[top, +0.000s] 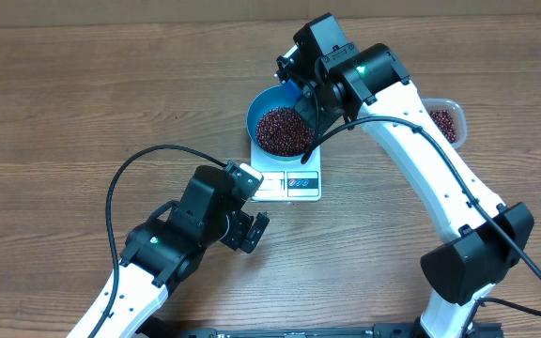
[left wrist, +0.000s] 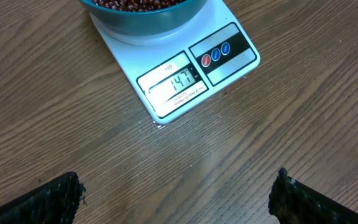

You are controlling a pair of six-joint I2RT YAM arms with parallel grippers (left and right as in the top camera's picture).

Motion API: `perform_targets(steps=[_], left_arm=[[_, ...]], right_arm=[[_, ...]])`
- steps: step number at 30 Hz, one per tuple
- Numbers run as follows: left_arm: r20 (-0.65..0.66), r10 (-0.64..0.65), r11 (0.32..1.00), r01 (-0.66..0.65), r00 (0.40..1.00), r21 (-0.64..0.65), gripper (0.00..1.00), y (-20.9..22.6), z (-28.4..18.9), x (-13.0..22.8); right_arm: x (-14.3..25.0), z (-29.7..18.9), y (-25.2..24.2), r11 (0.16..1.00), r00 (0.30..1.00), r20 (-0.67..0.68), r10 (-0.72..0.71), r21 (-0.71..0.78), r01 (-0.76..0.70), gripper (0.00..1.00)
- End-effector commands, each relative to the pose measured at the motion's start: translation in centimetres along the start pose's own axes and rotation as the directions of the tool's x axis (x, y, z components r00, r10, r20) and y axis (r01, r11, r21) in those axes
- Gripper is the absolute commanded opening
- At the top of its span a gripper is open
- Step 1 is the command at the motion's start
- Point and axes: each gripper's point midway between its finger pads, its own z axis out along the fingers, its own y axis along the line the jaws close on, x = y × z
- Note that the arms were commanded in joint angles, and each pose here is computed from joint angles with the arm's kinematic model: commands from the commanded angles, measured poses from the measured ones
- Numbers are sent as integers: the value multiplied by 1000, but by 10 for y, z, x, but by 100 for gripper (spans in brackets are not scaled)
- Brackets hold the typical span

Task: Scoop item into bowl and weigh 150g on scale
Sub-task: 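Hold the scoop tilted over the teal bowl, shaking beans out slowly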

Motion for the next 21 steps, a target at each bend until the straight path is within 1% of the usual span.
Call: perform_targets(steps=[1, 21], left_arm=[[-9, 15, 1000, -15, 1000, -4, 100, 0, 2, 2], [-9, 15, 1000, -15, 1000, -4, 100, 0, 2, 2]], right_arm=[[-12, -26, -7, 999, 997, 73, -3, 36, 0, 4], [-8, -26, -5, 1000, 998, 58, 1, 30, -3, 4]])
